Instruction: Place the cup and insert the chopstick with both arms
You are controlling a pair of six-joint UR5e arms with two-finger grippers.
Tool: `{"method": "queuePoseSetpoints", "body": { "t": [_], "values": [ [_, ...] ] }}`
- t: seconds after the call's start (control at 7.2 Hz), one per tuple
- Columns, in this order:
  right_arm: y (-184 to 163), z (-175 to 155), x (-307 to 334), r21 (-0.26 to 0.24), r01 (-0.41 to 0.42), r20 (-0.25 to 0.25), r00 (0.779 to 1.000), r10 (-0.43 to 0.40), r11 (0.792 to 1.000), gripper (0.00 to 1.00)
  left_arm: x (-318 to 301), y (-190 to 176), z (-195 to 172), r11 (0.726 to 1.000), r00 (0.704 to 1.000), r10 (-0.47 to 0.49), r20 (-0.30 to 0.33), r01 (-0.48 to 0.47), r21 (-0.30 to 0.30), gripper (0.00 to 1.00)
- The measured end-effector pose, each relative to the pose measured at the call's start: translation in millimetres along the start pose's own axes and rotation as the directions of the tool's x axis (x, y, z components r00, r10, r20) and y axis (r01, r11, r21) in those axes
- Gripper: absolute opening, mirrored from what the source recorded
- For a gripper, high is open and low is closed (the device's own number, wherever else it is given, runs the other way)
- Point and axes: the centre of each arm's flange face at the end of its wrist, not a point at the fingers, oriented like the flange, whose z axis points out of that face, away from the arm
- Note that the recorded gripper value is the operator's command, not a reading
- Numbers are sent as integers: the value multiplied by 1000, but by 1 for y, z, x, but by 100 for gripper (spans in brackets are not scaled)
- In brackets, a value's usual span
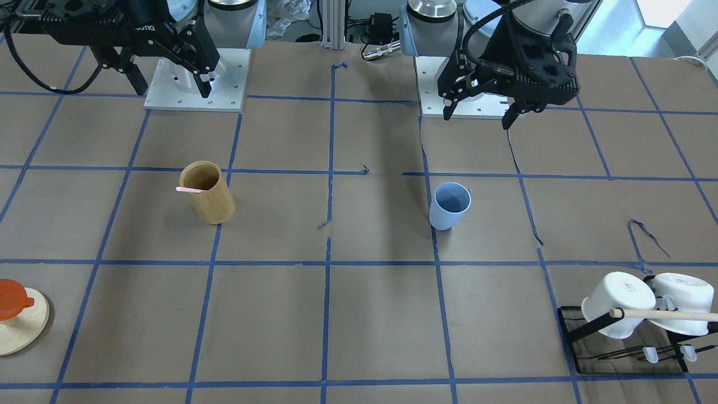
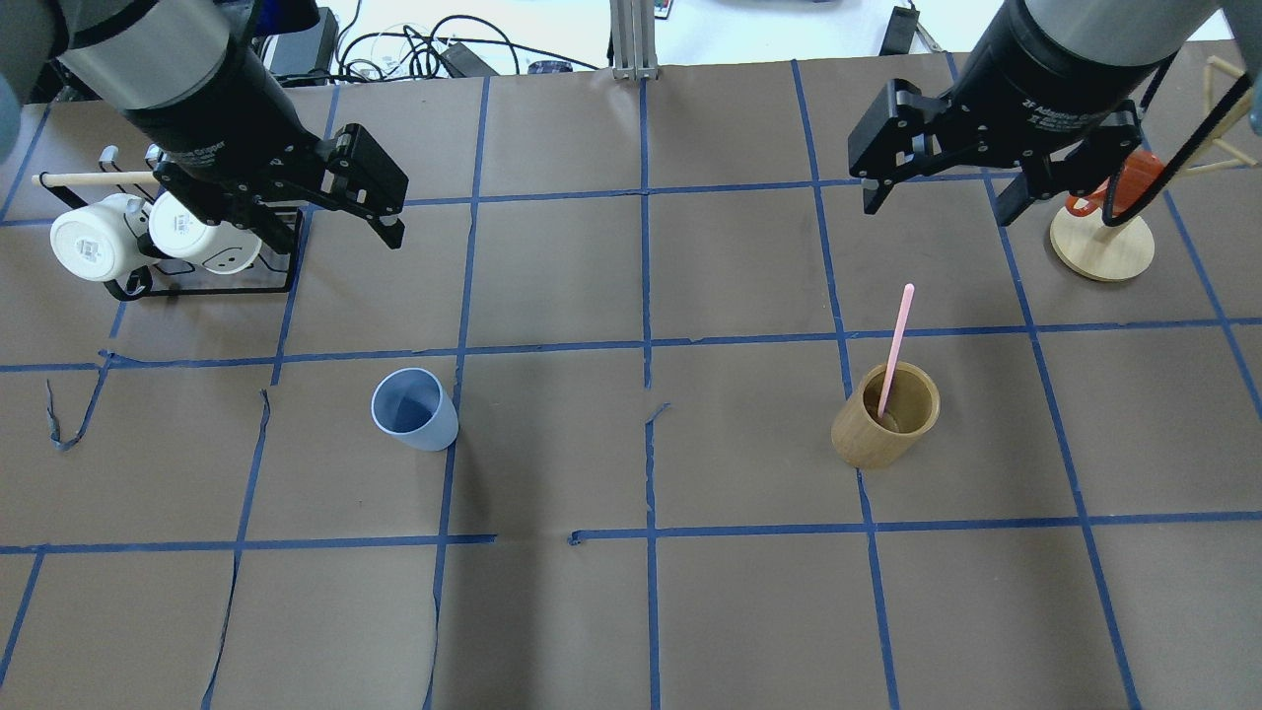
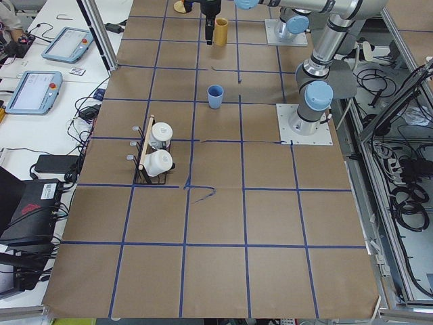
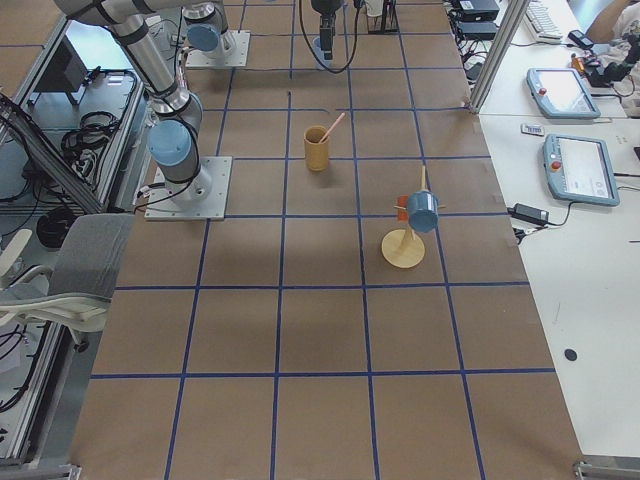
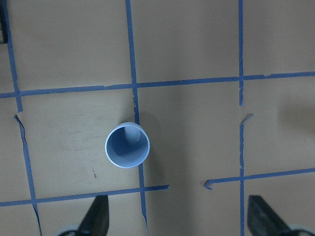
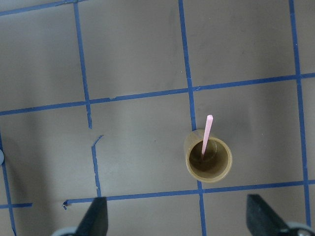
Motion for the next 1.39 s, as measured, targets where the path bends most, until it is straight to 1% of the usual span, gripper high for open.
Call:
{"method": "queuePoseSetpoints", "body": {
  "t": [0.14, 0.42, 0.56, 0.69, 0.97, 1.11, 1.25, 1.39],
  "values": [
    [-8, 9, 1, -14, -3, -4, 1000, 3, 1000, 100, 0, 0, 1, 1000, 1000, 0, 0, 0, -2, 100],
    [-17, 22, 4, -41, -7, -40, 999, 6, 999, 100, 0, 0, 4, 1000, 1000, 1, -1, -1, -7, 100],
    [-17, 24, 5, -51, -6, -55, 998, 4, 999, 100, -1, 1, 6, 1000, 1000, 2, -1, -2, -12, 100],
    [-14, 26, 7, -76, -6, -71, 997, 1, 997, 100, -4, 1, 12, 1000, 1000, -5, 0, 5, -26, 100],
    [-11, 31, 7, -114, -5, -72, 997, -3, 993, 100, -47, -3, 37, 993, 997, -80, 22, 81, -83, 100],
    [-12, 37, 7, -128, -4, -74, 997, -5, 992, 100, -68, -3, 56, 987, 994, -105, 20, 107, -121, 100],
    [-15, 41, 7, -135, -3, -77, 997, -7, 991, 100, -78, -2, 80, 982, 994, -106, 13, 107, -154, 100],
    [-16, 42, 8, -136, -4, -79, 997, -7, 991, 100, -82, 0, 103, 981, 995, -101, 10, 102, -168, 100]
  ]
}}
